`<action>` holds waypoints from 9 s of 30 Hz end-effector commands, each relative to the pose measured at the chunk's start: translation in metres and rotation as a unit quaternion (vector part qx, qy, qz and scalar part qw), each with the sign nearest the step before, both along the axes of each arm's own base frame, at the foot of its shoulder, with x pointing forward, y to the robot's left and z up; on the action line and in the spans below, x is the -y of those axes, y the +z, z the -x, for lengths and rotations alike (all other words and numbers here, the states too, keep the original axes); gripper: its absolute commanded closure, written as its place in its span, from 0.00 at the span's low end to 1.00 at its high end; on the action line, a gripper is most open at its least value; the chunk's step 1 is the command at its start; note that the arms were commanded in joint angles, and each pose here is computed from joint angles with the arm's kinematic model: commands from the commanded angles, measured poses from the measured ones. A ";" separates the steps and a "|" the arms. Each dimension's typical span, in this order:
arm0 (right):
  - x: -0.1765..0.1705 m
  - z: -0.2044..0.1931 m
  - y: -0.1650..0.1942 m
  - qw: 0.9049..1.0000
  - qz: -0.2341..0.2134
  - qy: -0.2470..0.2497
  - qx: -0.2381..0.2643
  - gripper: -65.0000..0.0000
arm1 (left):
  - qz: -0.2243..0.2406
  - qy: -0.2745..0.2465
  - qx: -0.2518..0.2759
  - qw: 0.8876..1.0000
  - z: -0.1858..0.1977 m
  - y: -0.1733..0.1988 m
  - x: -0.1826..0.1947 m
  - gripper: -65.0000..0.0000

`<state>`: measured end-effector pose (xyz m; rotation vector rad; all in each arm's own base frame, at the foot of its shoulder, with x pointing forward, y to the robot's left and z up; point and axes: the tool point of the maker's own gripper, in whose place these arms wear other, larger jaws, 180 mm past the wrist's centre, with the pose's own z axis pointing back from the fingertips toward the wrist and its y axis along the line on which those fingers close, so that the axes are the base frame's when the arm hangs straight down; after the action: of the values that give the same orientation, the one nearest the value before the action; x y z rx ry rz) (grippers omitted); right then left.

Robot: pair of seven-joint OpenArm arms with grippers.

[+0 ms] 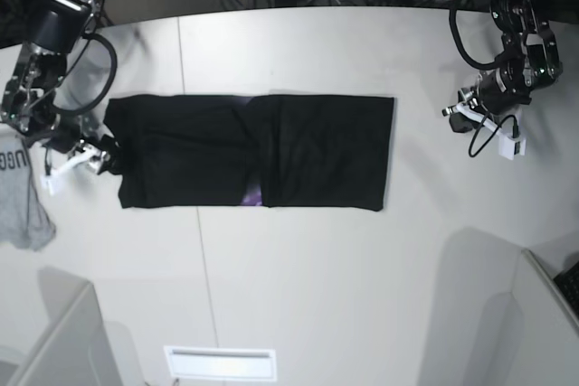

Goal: Fold the T-shirt properly
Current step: 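Release the shirt and raise both grippers away, then grasp the shirt end with the right gripper and fold it toward the left gripper, then press and smooth the folded shirt with the right gripper, then grasp the folded shirt's edge with the left gripper, then drag and rotate the folded shirt with the left gripper, then release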

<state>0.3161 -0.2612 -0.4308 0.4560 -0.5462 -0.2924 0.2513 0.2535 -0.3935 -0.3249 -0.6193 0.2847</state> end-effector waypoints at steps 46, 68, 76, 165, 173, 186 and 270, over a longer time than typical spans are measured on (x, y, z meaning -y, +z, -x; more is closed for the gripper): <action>-0.070 -0.006 0.019 0.997 0.043 0.059 0.032 1.00 | -0.020 -0.158 -0.019 0.987 -0.063 -0.031 0.115 1.00; -0.216 -0.009 0.108 0.985 0.004 0.126 0.121 1.00 | -0.067 -0.173 -0.014 0.983 -0.073 -0.020 0.087 1.00; -0.263 -0.001 0.116 0.982 -0.038 0.138 0.119 1.00 | -0.079 -0.173 -0.027 0.981 -0.064 -0.026 0.075 1.00; -0.439 0.005 0.112 0.950 -0.075 0.275 0.130 0.38 | -0.183 -0.111 0.022 0.976 0.003 0.036 -0.056 1.00; -0.441 0.014 0.162 0.928 -0.085 0.300 0.204 0.38 | -0.181 -0.112 0.025 0.977 0.002 0.037 -0.054 1.00; -0.278 -0.008 0.108 0.981 -0.016 0.098 0.170 0.62 | -0.168 -0.134 0.080 0.973 -0.010 0.058 -0.012 1.00; -0.158 0.056 0.065 0.995 0.041 -0.011 0.095 1.00 | 0.038 -0.244 -0.036 0.968 -0.056 -0.045 0.129 1.00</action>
<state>0.2527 -0.0977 -0.3769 0.4037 -0.6971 -0.2579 0.3089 0.1126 -0.4333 -0.6030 -0.4796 -0.1213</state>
